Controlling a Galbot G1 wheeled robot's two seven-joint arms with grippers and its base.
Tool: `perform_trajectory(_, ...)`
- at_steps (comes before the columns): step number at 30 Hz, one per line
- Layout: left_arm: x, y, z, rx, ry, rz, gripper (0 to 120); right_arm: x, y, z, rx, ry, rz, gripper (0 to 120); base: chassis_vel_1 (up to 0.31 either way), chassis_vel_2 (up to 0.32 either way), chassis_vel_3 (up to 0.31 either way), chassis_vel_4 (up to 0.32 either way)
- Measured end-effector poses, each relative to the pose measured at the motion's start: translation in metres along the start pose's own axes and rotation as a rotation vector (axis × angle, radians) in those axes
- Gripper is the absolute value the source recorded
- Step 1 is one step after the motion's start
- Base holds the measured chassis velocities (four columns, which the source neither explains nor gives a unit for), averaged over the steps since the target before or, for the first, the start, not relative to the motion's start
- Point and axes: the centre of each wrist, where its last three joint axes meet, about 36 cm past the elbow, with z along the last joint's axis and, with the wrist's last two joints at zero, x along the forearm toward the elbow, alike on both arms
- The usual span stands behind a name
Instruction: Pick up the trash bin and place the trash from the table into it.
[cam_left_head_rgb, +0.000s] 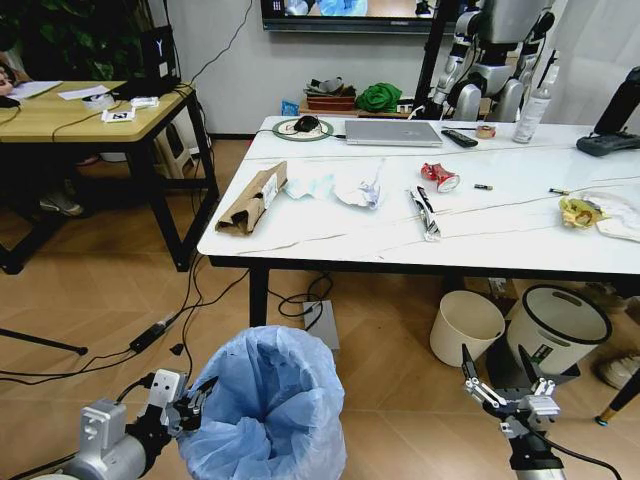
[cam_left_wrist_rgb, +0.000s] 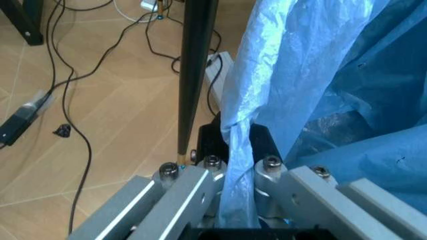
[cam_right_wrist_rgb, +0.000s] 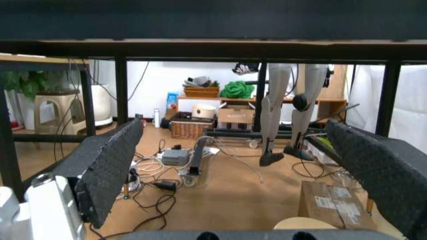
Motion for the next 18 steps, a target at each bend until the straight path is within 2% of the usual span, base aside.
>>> perform_trajectory(18, -0.0019, 0.0005, 0.001, 0.002, 0.002, -0.001, 0, 0.0004, 0.0013, 0.0023, -0.006, 0.003, 0.007, 100, 0.0, 0.0, 0.0, 0.0)
